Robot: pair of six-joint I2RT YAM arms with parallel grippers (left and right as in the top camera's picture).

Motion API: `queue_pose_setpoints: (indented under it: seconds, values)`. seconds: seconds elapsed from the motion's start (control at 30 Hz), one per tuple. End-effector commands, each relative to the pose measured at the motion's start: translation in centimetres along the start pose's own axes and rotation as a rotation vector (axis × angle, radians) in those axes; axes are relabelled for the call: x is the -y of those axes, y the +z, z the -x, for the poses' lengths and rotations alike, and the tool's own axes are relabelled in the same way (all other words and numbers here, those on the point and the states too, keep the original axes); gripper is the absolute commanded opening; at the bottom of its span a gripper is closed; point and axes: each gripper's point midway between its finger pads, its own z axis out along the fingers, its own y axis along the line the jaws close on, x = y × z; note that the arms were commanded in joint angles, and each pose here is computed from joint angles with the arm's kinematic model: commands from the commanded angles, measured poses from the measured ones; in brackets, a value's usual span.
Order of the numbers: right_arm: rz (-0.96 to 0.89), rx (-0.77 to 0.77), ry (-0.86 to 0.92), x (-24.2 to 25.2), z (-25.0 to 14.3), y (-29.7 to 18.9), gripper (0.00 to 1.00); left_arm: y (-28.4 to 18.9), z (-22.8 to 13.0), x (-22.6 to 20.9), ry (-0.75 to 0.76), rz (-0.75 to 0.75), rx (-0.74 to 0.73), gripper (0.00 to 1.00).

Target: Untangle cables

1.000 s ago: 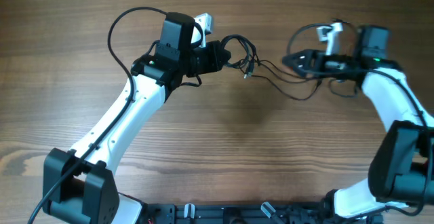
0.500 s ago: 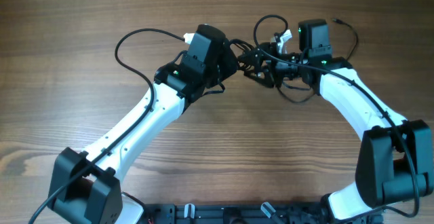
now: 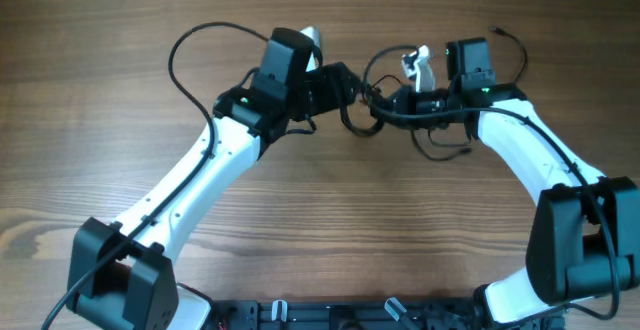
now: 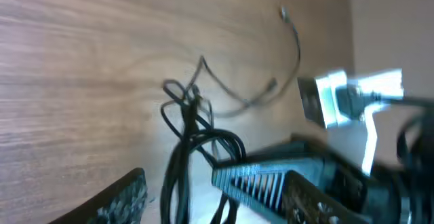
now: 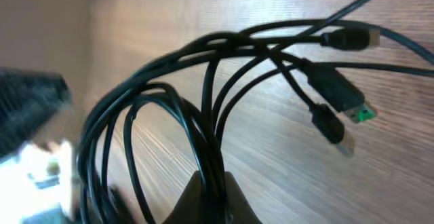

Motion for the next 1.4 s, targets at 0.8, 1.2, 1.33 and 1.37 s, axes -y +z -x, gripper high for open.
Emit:
queue_pose_setpoints:
  seconds: [0.8,1.2,1.33,1.37]
  values:
    - [0.049,-0.072,-0.332,-0.5,-2.0,0.0,0.04,3.6,-4.2,-3.3,0.193,0.165,-0.133,0.29]
    - [0.059,0.127,-0.527,-5.0,1.2,-5.1,0.04,5.8,-7.5,-7.7,0.134,0.290,-0.273,0.20]
    - [0.013,0.250,-0.395,-4.0,4.4,-7.1,0.04,5.4,-8.2,-8.3,0.124,0.314,-0.305,0.15]
    - [-0.013,0.263,-0.363,-3.6,4.8,-7.2,0.05,5.3,-8.4,-8.4,0.121,0.318,-0.310,0.15]
